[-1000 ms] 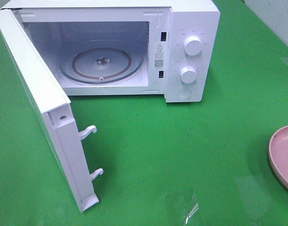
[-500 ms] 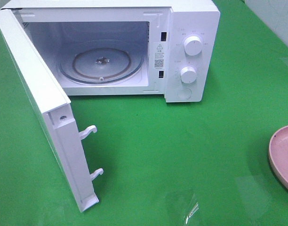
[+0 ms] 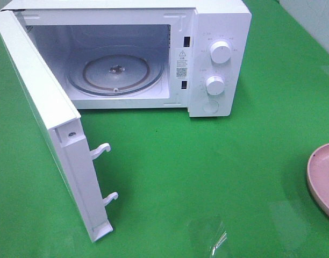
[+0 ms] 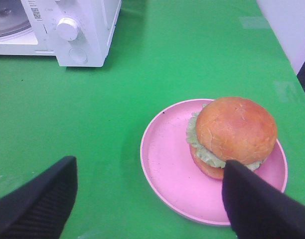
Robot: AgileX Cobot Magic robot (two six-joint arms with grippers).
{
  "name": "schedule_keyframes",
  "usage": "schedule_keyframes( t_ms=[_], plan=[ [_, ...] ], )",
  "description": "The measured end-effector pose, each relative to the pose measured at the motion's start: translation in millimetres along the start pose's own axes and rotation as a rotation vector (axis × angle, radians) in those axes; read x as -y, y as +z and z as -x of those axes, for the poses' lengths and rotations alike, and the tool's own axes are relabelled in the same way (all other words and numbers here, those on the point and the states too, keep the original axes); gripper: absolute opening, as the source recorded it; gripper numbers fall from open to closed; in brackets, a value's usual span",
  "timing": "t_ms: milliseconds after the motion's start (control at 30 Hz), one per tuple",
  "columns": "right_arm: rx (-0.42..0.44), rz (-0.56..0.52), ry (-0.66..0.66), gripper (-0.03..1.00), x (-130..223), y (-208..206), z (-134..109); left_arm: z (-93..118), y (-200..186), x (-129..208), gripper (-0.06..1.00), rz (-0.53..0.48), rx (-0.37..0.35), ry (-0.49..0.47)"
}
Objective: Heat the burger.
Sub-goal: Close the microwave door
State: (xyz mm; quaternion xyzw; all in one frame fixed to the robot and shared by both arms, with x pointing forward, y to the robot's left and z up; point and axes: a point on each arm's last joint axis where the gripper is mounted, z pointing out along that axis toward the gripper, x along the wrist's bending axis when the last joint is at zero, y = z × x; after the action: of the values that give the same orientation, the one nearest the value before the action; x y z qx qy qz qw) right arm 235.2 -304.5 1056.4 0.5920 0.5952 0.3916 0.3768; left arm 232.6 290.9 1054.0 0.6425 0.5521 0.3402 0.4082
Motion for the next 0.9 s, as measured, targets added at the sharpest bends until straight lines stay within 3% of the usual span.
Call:
schedule_keyframes(
  t_ms=[900],
  plan=[
    [0.000, 0.000, 0.000, 0.76, 0.0, 0.0, 0.0, 0.0, 0.0, 0.0, 0.99, 0.000, 0.000, 0.000]
  ],
)
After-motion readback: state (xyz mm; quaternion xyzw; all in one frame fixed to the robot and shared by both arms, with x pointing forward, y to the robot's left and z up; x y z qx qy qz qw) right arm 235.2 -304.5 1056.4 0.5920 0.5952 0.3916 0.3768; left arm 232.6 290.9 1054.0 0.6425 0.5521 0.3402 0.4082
